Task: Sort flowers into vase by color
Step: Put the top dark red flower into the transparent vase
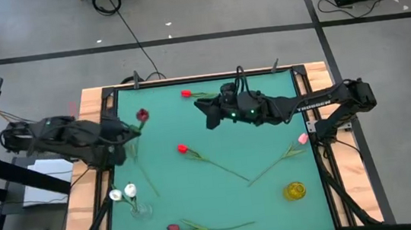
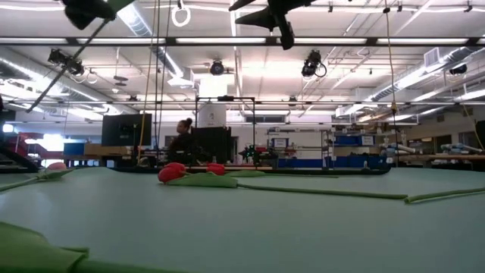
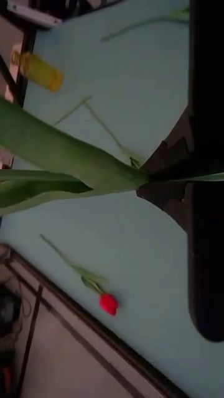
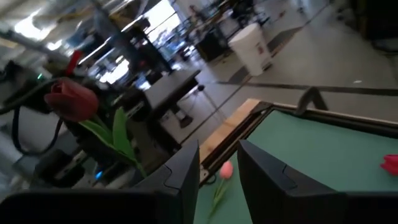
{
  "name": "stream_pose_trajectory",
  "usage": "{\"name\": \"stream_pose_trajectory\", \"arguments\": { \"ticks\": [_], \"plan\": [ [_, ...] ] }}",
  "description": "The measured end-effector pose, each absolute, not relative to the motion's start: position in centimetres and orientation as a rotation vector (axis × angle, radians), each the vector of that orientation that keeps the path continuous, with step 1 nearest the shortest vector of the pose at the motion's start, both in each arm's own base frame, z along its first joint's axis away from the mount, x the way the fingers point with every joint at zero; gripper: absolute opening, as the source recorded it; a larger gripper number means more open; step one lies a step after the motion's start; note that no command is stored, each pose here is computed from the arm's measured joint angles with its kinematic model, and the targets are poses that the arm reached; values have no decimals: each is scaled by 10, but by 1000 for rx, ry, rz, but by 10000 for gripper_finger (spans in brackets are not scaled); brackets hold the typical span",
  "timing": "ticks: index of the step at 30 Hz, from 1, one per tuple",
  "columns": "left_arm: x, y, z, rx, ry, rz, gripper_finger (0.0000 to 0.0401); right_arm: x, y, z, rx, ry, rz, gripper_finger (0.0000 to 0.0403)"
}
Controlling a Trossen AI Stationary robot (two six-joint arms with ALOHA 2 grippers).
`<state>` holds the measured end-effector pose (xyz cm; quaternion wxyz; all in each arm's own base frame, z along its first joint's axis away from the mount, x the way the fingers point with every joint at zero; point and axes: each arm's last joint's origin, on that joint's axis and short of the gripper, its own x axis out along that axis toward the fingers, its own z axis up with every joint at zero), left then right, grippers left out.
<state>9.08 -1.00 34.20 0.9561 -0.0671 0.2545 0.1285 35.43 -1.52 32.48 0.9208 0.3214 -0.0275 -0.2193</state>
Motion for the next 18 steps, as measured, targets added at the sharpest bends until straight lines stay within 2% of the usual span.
{"name": "stream_pose_trajectory", "arguments": {
  "ticks": [4,7,13,18],
  "plan": [
    [62,-4,318,-215,455,263,0,353,-4,325,667,-84,-503,118],
    [50,-4,304,-303,357,176,0,353,5,325,682,-94,-519,118],
    [47,-17,292,-258,238,-329,0,351,20,322,721,-95,-555,118],
    [54,-25,286,-269,156,-503,0,350,25,321,766,-98,-550,118]
  ]
}}
